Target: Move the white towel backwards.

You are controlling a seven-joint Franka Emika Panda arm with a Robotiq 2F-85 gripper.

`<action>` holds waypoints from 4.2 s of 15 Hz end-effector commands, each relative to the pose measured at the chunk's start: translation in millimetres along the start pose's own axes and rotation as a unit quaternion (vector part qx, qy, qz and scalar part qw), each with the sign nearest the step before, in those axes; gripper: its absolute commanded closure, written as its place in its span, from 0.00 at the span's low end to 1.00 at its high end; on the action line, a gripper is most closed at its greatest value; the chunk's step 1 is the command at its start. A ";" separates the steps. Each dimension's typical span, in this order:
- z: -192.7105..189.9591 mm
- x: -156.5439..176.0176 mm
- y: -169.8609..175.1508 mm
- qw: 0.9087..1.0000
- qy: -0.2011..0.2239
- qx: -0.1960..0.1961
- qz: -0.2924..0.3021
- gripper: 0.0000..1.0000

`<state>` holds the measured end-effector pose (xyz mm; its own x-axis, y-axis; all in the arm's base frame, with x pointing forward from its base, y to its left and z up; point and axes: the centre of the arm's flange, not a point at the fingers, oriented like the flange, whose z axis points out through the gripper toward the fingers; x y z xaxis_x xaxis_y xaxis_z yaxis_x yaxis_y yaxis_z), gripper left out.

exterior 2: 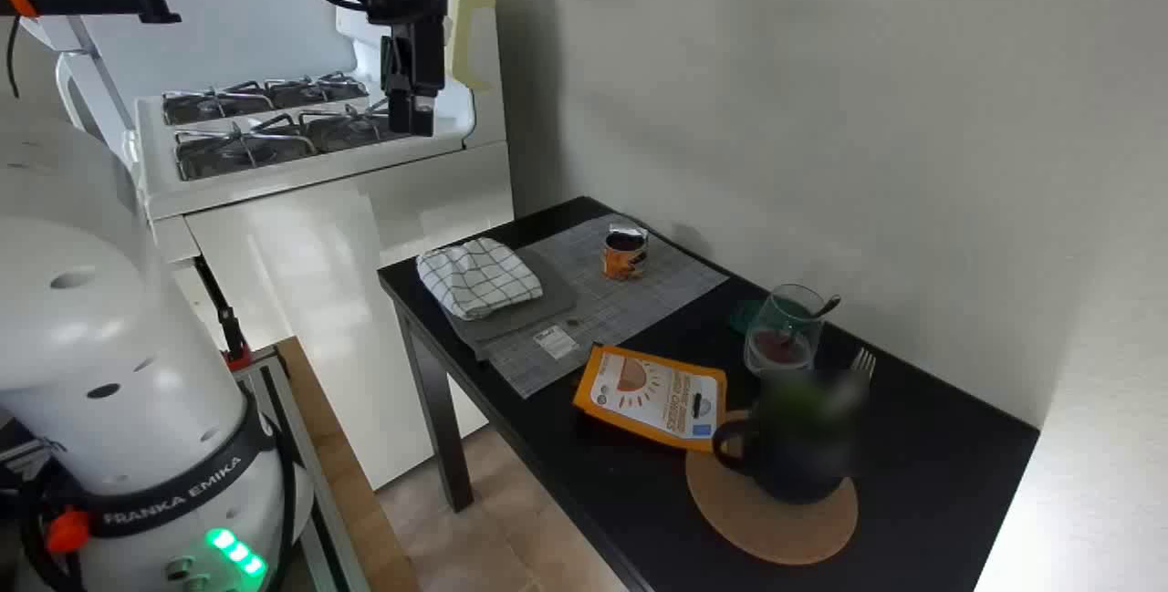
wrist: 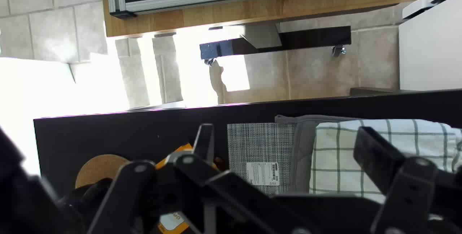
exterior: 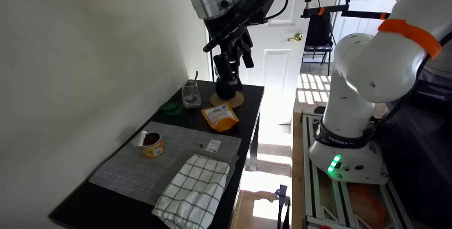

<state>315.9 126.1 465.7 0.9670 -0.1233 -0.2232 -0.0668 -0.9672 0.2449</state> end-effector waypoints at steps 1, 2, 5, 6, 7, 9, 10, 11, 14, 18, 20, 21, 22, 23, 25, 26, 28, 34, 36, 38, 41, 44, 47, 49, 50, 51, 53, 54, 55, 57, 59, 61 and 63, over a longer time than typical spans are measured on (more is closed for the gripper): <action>0.0 0.0 0.0 1.000 0.000 0.000 0.000 0.00; 0.0 0.0 0.0 1.000 0.000 0.000 0.000 0.00; 7.4 4.1 0.0 1.000 0.003 0.004 0.014 0.00; 20.0 8.2 2.4 1.000 0.000 0.020 0.021 0.00; 31.2 10.4 4.6 0.999 -0.004 0.039 0.030 0.00; 59.1 13.9 10.4 0.996 -0.012 0.079 0.038 0.00; 74.8 16.6 14.4 0.993 -0.019 0.108 0.034 0.00; 87.6 17.5 17.2 0.990 -0.020 0.136 0.029 0.00; 133.5 30.9 29.2 0.977 -0.036 0.207 0.040 0.00; 123.0 39.0 35.7 0.977 -0.049 0.199 0.053 0.00; 124.5 43.6 35.2 0.976 -0.055 0.202 0.055 0.00; 124.8 44.2 34.8 0.976 -0.056 0.202 0.055 0.00; 130.2 48.1 35.8 0.979 -0.015 0.200 0.037 0.00; 139.4 55.2 35.0 0.977 0.011 0.215 0.001 0.00; 153.0 69.7 38.5 0.969 0.052 0.237 -0.036 0.00; 159.3 77.5 41.9 0.965 0.074 0.246 -0.054 0.00; 177.5 94.1 48.1 0.950 0.111 0.283 -0.074 0.00; 232.9 106.6 15.1 0.895 0.140 0.407 -0.118 0.00; 188.6 112.1 27.5 0.904 0.142 0.390 -0.107 0.00; 195.8 109.3 16.6 0.894 0.141 0.406 -0.123 0.00; 196.9 109.3 14.6 0.894 0.140 0.408 -0.124 0.00; 196.8 109.6 15.2 0.893 0.141 0.408 -0.124 0.00; 218.5 122.9 24.3 0.904 0.123 0.396 -0.105 0.00; 235.2 127.4 32.0 0.910 0.114 0.388 -0.091 0.00; 248.0 130.2 33.0 0.912 0.107 0.387 -0.084 0.00; 257.5 132.7 34.1 0.911 0.106 0.389 -0.084 0.00; 280.1 141.4 30.4 0.900 0.095 0.412 -0.103 0.00; 287.3 143.7 28.6 0.898 0.094 0.417 -0.107 0.00; 296.4 147.7 26.2 0.894 0.091 0.424 -0.115 0.00; 310.5 153.2 23.3 0.888 0.087 0.433 -0.127 0.00; 322.1 158.2 20.0 0.885 0.086 0.436 -0.136 0.00; 331.5 162.1 16.3 0.884 0.089 0.437 -0.144 0.00; 337.1 164.4 12.0 0.881 0.090 0.439 -0.151 0.00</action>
<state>384.2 15.2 135.9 0.9927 0.1207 0.0027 0.0964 -0.7789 -0.6197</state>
